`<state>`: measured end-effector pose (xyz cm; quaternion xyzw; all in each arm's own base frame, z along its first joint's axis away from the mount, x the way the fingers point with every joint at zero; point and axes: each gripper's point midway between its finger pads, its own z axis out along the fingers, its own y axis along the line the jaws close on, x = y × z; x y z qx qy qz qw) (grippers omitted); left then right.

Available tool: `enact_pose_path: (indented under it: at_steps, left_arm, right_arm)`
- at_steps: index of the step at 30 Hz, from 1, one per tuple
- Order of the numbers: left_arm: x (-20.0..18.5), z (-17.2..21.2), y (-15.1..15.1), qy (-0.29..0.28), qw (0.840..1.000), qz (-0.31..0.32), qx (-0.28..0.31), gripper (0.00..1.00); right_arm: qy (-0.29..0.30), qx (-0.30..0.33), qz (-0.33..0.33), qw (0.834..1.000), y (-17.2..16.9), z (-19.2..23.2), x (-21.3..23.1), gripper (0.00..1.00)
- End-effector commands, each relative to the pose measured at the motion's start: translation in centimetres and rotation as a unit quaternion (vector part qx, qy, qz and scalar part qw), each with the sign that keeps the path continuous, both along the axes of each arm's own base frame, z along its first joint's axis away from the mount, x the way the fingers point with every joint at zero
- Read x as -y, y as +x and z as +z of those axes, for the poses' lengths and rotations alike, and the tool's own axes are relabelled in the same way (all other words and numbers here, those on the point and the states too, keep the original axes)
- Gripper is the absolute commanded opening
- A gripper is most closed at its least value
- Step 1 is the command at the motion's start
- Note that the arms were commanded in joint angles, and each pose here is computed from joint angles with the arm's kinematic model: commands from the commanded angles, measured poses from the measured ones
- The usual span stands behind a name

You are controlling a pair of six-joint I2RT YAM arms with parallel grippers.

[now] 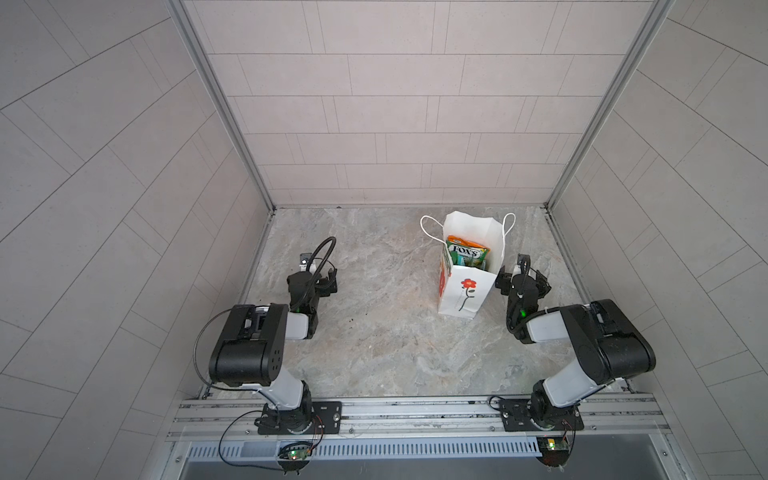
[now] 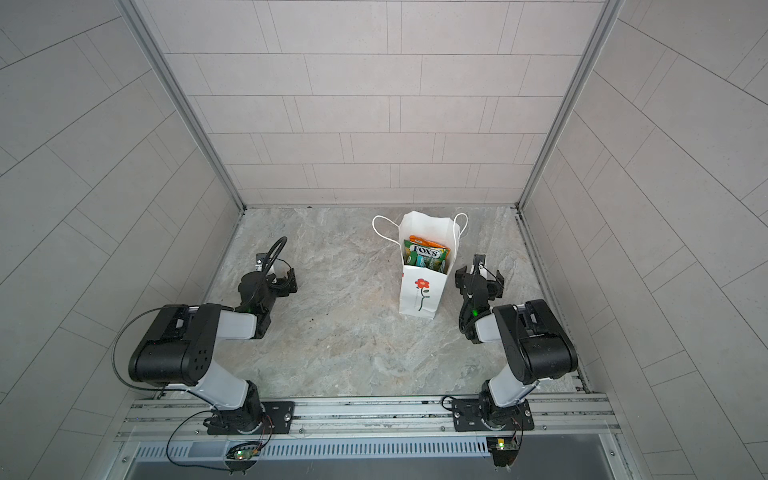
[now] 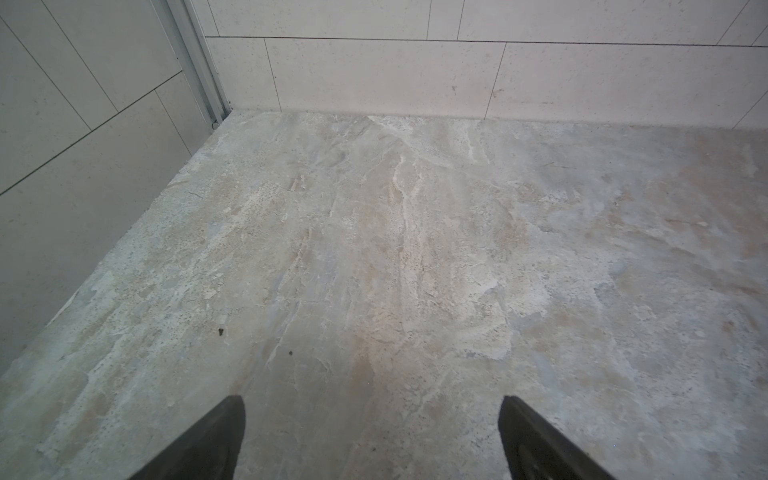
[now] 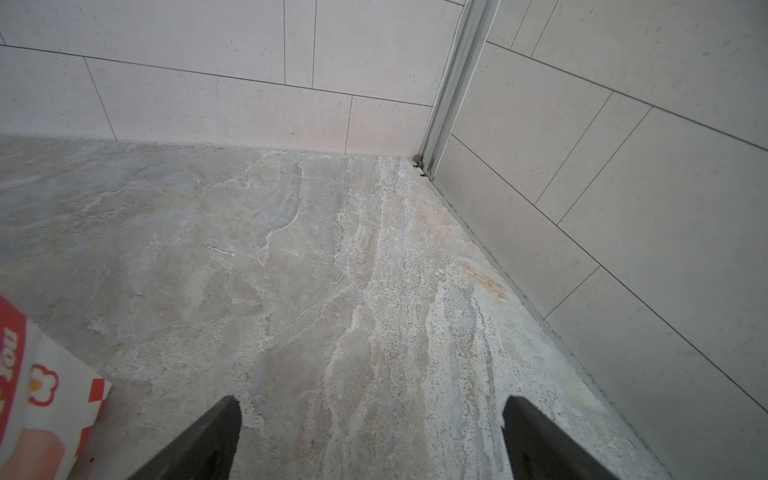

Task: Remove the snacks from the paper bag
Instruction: 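Move the left gripper to the bag's top edge while the right gripper approaches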

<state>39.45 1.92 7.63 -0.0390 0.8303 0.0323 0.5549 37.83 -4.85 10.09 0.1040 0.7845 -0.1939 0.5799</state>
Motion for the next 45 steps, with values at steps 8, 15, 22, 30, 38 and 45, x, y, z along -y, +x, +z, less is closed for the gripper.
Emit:
enact_pose_path:
  at_steps: [8,15,22,30,38,45]
  left_arm:
    - [-0.1,0.9,0.5,0.007,1.0,0.002,0.013,1.0]
    - [-2.3,3.6,-0.2,0.021,0.997,0.08,0.011,1.0]
    - [-0.8,9.5,-0.1,-0.054,0.991,0.12,-0.023,1.0]
    - [10.2,16.6,0.2,-0.29,0.954,-0.054,-0.045,1.0]
    - [21.0,26.6,-2.1,-0.371,0.904,-0.212,0.011,1.0]
    - [26.6,29.9,-2.2,-0.393,0.878,-0.27,0.031,1.0]
  right_arm:
    - [-0.005,0.0,0.006,1.0,0.0,-0.1,-0.2,1.0]
    - [-0.005,0.008,0.017,1.0,-0.8,2.5,-0.5,0.99]
    - [0.053,-0.015,0.017,0.998,-1.5,5.5,-1.0,1.0]
    - [0.163,-0.04,-0.015,0.986,-4.4,7.2,-1.2,0.99]
    - [0.219,-0.084,0.065,0.97,-4.9,5.4,-4.5,0.99]
    - [0.245,-0.102,0.134,0.955,-4.6,4.2,-7.2,0.99]
